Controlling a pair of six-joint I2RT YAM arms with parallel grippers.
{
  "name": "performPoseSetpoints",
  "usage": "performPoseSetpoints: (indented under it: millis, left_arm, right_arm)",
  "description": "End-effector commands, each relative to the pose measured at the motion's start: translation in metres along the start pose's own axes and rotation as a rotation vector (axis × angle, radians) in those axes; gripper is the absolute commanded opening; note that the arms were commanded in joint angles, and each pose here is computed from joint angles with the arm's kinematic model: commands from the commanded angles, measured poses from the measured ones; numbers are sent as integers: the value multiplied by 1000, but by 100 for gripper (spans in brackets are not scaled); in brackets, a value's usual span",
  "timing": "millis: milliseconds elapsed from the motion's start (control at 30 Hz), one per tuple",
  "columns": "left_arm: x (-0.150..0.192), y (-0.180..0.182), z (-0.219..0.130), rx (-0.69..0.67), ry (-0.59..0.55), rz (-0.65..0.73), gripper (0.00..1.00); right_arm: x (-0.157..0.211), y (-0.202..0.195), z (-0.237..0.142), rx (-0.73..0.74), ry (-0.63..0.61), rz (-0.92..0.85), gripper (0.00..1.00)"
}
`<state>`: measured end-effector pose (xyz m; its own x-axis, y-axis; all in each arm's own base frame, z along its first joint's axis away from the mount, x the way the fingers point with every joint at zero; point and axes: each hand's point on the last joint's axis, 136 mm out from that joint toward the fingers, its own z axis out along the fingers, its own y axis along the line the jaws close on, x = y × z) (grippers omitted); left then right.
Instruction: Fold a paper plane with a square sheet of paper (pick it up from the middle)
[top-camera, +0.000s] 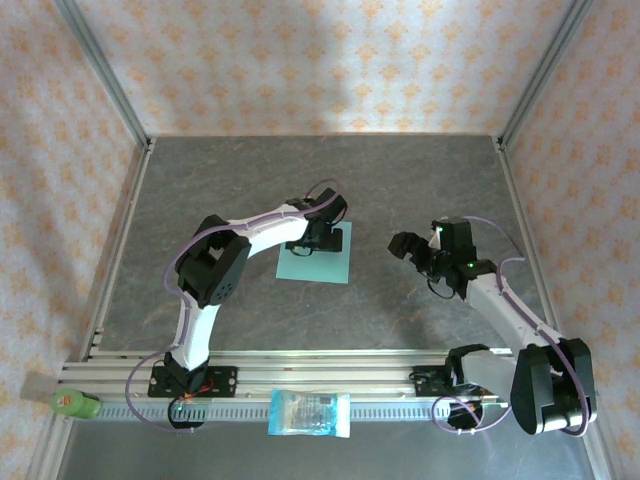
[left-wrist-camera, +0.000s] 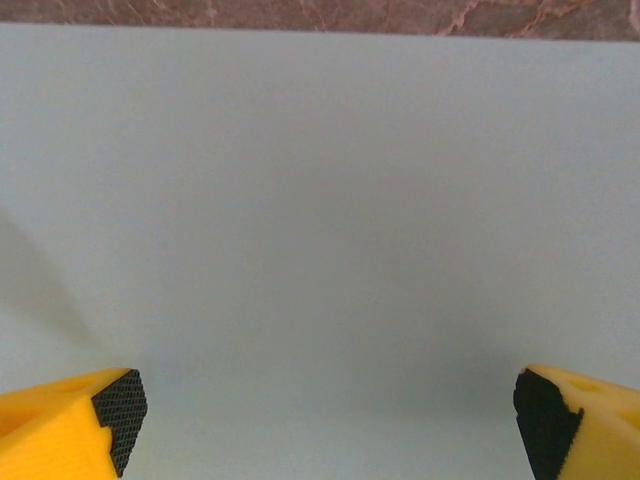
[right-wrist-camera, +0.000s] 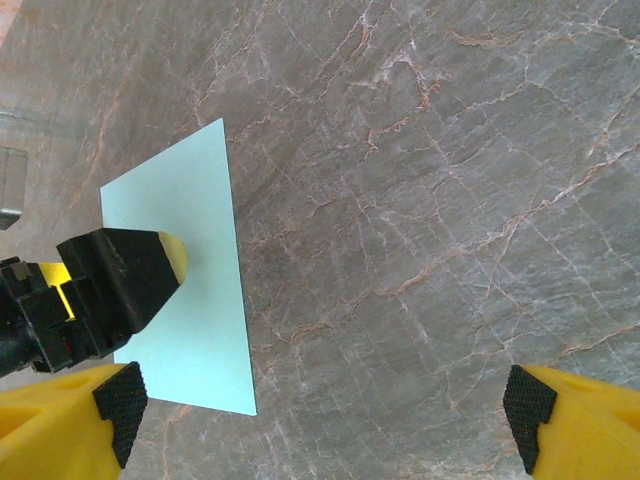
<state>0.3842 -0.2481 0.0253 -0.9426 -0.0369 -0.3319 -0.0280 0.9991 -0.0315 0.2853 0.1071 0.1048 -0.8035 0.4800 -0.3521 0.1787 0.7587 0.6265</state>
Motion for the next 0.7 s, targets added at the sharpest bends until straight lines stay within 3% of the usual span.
performPoseSetpoints:
  millis: [0,367,667]
  left_arm:
    - [11,4,8,-48,25,2,99]
    - [29,10,27,-74,67,7,99]
    - [43,16,38,-92,105,35,93]
  right_arm:
    - [-6,3,-2,17,-17,-23,95]
    - [-3,-5,0,48,-6,-20,95]
    - [-4,-8,0,65,-9,-19,95]
